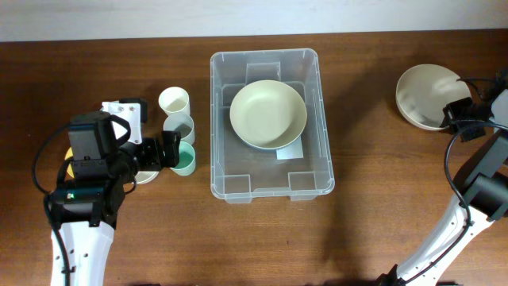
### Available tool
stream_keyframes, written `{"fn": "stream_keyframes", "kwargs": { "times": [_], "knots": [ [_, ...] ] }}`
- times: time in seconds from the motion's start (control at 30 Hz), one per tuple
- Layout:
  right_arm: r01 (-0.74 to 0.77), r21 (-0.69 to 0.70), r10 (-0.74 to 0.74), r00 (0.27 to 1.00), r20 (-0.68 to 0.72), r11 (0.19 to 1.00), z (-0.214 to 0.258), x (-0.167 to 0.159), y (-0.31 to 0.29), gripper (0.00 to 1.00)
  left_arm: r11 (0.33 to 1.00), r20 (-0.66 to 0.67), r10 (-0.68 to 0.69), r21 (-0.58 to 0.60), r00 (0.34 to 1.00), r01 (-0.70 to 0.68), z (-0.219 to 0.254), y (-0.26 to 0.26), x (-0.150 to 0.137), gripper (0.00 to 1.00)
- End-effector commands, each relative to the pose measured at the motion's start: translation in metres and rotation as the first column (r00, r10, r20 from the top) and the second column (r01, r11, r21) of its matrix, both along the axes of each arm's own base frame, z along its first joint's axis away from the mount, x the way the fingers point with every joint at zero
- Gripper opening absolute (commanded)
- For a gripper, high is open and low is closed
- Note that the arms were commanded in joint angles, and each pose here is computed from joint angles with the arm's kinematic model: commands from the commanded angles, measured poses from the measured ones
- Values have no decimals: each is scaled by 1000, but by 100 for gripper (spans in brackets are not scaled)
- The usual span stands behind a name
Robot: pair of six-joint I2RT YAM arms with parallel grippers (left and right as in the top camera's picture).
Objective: Pack container
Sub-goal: 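Grasp the rim of the second beige bowl with the right gripper, then lift the second beige bowl and stack it into the bin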
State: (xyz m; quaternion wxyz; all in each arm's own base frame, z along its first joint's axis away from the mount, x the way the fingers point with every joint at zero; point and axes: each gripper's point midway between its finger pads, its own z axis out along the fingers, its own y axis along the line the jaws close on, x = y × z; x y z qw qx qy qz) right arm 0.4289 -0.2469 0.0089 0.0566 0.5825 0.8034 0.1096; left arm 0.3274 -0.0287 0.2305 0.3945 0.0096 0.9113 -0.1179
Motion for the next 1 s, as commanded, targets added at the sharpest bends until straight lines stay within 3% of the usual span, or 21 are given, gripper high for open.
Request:
{"fn": "stream_keyframes", "kwargs": {
  "times": [0.0, 0.3, 0.47, 0.53, 0.73, 0.97],
  "knots": [
    [-69, -50, 70, 998, 10, 996, 23, 1, 6, 4, 1000, 31, -19, -3, 999, 20, 12, -3, 3, 99],
    [-282, -257, 335, 923, 188, 924, 178, 13, 69, 4, 1000, 30, -19, -3, 999, 20, 12, -3, 3, 99],
    [-391, -391, 517, 801, 300, 833, 262, 13, 146, 4, 1000, 30, -19, -3, 999, 20, 12, -3, 3, 99],
    [-473, -457, 638, 695, 332, 753, 292, 11, 197, 4, 1000, 30, -19, -3, 999, 20, 12, -3, 3, 99],
    [-671, -481, 825, 488, 286, 564, 288, 6, 301, 4, 1000, 30, -19, -3, 999, 20, 12, -3, 3, 99],
    [-798, -433, 908, 372, 191, 418, 239, 6, 378, 4, 1000, 29, -20, -3, 999, 20, 12, -3, 3, 99]
  ]
}}
